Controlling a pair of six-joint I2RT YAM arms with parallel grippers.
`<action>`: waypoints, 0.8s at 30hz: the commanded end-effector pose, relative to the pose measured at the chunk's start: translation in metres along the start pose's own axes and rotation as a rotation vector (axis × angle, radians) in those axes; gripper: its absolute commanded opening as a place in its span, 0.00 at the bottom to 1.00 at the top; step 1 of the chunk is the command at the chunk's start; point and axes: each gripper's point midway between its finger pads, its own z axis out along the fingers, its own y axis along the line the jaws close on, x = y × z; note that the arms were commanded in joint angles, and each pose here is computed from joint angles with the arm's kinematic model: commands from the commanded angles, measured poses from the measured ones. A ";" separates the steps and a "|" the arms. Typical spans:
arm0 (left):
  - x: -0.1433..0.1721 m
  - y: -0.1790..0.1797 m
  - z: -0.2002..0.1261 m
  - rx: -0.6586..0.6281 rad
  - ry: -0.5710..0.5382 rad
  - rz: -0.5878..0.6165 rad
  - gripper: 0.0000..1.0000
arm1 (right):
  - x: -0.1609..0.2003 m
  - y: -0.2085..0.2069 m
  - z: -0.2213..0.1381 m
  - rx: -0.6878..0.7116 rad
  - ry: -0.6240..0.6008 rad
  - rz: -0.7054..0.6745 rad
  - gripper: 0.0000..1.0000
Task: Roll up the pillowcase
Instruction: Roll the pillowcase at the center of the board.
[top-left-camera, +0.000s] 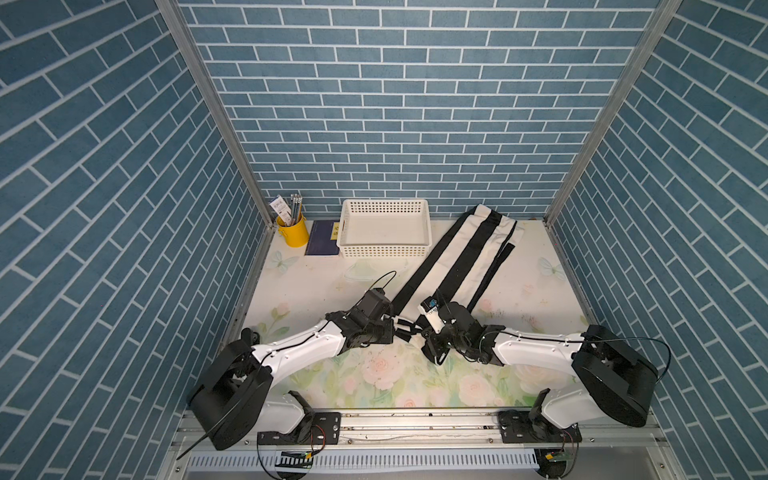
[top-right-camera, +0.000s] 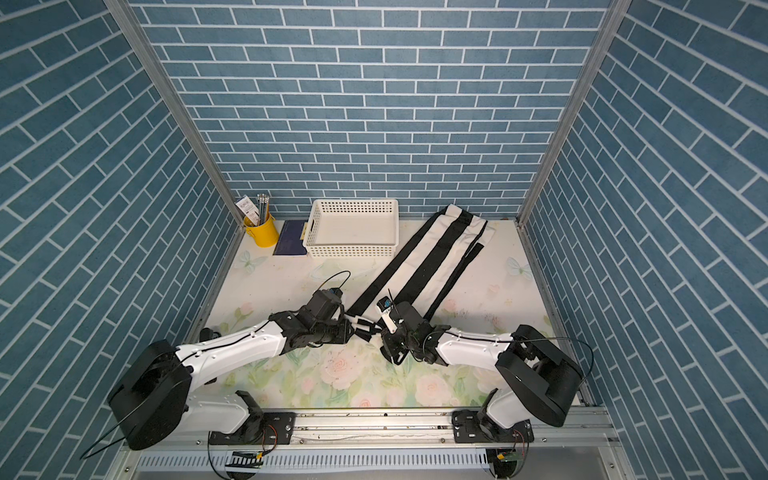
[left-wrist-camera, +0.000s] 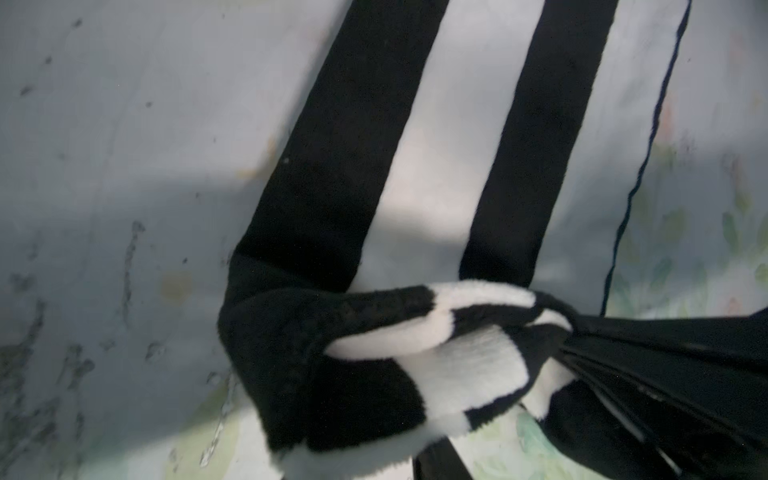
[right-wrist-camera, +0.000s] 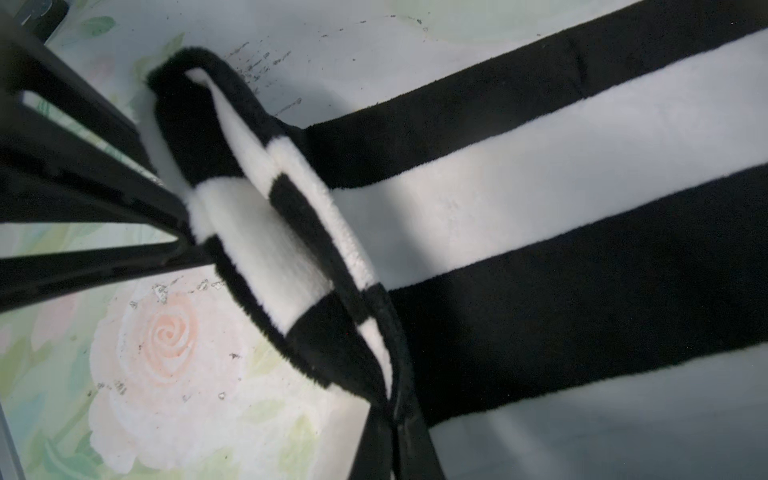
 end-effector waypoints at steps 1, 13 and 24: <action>-0.032 -0.017 0.000 0.016 -0.087 0.020 0.34 | 0.002 -0.004 0.002 0.006 0.003 0.032 0.00; -0.035 -0.014 0.040 -0.024 -0.051 0.008 0.32 | -0.005 -0.010 -0.015 0.058 -0.002 0.014 0.60; -0.033 -0.010 0.057 -0.056 -0.019 -0.014 0.32 | 0.021 0.001 -0.035 0.127 0.113 -0.056 0.71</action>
